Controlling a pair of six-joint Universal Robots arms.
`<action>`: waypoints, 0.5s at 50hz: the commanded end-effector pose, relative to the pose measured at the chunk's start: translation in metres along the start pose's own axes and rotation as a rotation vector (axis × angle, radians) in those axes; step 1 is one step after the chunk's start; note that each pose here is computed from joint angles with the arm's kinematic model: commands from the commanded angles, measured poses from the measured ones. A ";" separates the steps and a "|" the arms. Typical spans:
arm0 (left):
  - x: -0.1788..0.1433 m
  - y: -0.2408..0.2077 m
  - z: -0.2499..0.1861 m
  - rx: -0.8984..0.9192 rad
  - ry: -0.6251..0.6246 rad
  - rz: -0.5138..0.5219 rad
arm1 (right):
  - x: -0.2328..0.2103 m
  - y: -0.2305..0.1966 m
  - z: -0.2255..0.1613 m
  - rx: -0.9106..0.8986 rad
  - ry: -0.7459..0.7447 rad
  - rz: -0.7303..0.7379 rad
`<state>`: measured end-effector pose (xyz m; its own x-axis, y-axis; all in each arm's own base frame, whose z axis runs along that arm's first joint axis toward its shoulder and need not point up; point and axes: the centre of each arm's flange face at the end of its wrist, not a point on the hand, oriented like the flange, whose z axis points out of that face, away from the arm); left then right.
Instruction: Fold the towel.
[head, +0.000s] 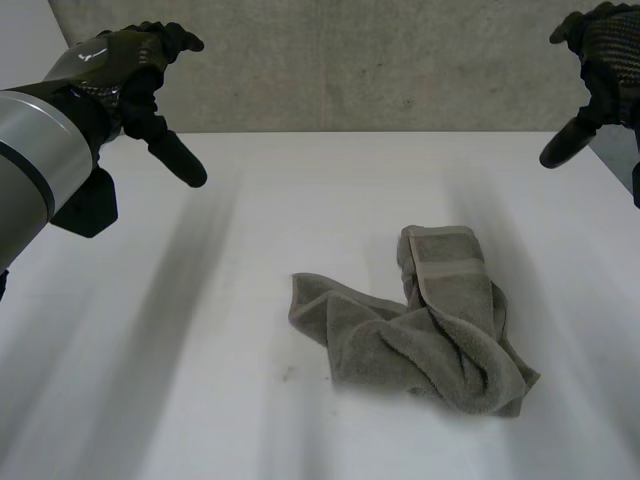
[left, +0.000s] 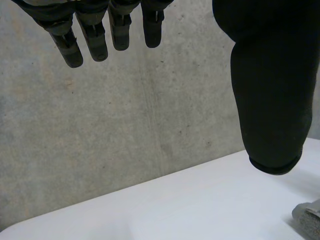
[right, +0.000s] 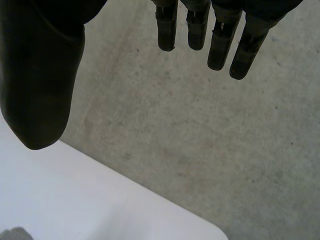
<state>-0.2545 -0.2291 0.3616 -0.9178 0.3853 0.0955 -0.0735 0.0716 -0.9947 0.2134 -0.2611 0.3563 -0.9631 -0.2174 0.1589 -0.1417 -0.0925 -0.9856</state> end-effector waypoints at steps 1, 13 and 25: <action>-0.001 0.000 -0.002 -0.013 -0.016 0.002 | 0.003 0.003 0.002 -0.035 0.016 -0.012; -0.002 0.000 -0.002 -0.015 -0.017 0.013 | 0.007 0.004 0.003 -0.048 0.020 -0.013; -0.002 0.001 -0.002 -0.017 -0.024 0.026 | 0.003 0.012 0.006 -0.111 -0.060 -0.016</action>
<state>-0.2519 -0.2281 0.3613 -0.9278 0.3666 0.0700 -0.0457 0.0745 -0.9962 0.2100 -0.2656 0.3497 -0.9546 -0.2402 0.1761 -0.1775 -0.0161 -0.9840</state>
